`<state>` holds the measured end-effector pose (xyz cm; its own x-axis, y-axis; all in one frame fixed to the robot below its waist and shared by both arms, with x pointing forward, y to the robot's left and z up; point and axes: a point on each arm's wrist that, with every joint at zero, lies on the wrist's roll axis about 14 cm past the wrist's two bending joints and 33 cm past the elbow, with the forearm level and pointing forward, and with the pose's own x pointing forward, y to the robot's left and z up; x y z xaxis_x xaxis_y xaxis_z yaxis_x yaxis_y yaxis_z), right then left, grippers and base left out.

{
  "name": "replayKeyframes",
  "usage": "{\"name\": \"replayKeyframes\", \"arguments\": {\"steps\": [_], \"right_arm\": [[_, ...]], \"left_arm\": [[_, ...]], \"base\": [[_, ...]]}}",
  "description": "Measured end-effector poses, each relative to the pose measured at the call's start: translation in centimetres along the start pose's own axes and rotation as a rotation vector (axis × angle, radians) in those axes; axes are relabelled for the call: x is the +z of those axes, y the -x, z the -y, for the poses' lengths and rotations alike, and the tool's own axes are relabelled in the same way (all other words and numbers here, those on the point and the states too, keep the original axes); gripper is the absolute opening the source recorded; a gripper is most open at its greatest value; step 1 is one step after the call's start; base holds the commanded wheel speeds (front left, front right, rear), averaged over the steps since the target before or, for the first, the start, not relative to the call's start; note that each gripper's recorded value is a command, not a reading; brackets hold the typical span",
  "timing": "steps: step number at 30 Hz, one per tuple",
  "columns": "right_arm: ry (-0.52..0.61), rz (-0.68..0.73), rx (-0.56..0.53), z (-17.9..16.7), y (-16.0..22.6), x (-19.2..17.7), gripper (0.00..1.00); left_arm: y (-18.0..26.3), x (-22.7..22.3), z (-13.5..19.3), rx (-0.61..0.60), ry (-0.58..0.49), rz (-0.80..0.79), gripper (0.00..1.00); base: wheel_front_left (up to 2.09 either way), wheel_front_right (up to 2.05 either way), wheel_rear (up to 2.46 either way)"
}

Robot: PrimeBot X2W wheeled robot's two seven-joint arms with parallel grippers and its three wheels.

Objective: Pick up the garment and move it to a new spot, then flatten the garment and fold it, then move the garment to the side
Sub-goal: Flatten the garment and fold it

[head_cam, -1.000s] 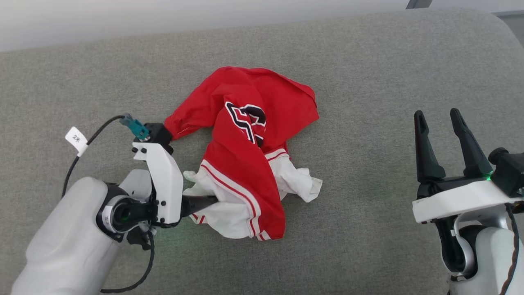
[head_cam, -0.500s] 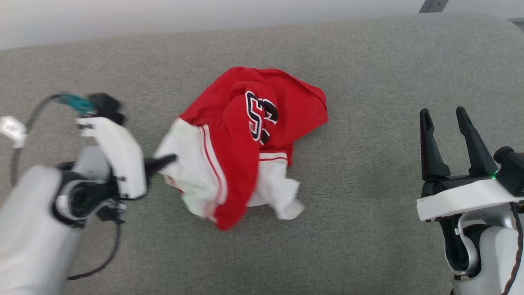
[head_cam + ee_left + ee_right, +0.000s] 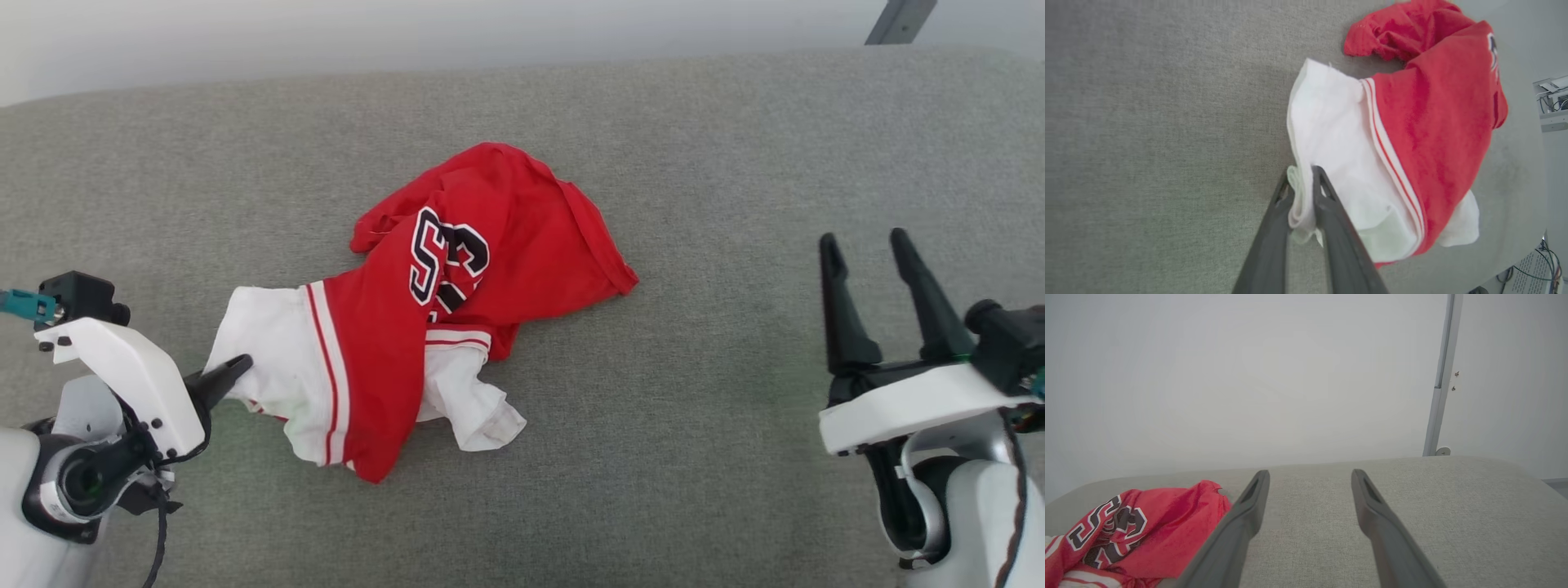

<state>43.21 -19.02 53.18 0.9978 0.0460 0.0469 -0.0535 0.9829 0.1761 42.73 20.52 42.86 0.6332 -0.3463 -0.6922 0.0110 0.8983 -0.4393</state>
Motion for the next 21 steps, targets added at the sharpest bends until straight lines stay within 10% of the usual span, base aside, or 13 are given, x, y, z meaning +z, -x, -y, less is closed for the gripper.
{"name": "replayKeyframes", "arguments": {"steps": [1,21], "right_arm": [[0.001,-0.006,0.013,-0.4,0.0,-0.1,1.0],[0.002,-0.444,0.546,-14.8,1.8,-7.9,1.0]], "left_arm": [[0.1,0.1,-0.2,0.008,-0.011,0.015,1.0],[7.7,6.0,-2.0,0.152,-0.303,0.656,1.0]], "base": [[0.0,0.0,0.0],[0.0,0.0,0.0]]}}
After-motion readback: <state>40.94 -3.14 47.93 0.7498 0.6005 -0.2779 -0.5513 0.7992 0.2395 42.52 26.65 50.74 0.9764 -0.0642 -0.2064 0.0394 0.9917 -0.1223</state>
